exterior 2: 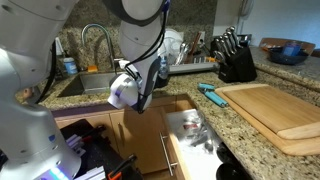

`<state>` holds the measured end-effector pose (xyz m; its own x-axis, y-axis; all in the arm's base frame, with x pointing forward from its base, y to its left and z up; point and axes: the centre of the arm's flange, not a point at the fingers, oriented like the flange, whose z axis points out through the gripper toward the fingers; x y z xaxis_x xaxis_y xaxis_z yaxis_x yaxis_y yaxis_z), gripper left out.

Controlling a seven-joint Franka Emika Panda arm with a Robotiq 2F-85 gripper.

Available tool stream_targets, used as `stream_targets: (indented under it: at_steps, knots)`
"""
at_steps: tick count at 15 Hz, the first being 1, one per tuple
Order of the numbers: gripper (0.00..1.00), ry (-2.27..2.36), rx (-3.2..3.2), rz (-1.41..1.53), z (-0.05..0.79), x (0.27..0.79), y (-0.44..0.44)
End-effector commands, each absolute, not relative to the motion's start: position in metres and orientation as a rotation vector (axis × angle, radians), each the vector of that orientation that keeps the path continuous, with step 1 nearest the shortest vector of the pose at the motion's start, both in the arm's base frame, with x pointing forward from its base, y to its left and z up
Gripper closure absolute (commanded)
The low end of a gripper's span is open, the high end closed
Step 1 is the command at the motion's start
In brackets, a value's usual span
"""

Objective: Move the bottle of dishwashing liquid away from the faucet

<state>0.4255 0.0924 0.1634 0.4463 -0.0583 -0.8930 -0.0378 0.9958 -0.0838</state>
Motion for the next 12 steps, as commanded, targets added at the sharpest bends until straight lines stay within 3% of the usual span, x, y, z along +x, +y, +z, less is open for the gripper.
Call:
stream_targets:
  at_steps: [1,2,6,7,12]
  knots:
    - [0.59,1.109,-0.096,-0.013,0.1633,0.4256,0.0921]
    - [0.84,1.109,-0.096,-0.013,0.1633,0.4256,0.0921]
    - [0.84,1.109,-0.109,-0.012,0.1563,0.4263,0.0881]
    - [0.59,1.110,-0.095,-0.006,0.1586,0.4241,0.0905]
    - [0.59,1.117,-0.094,-0.005,0.1562,0.4236,0.0908]
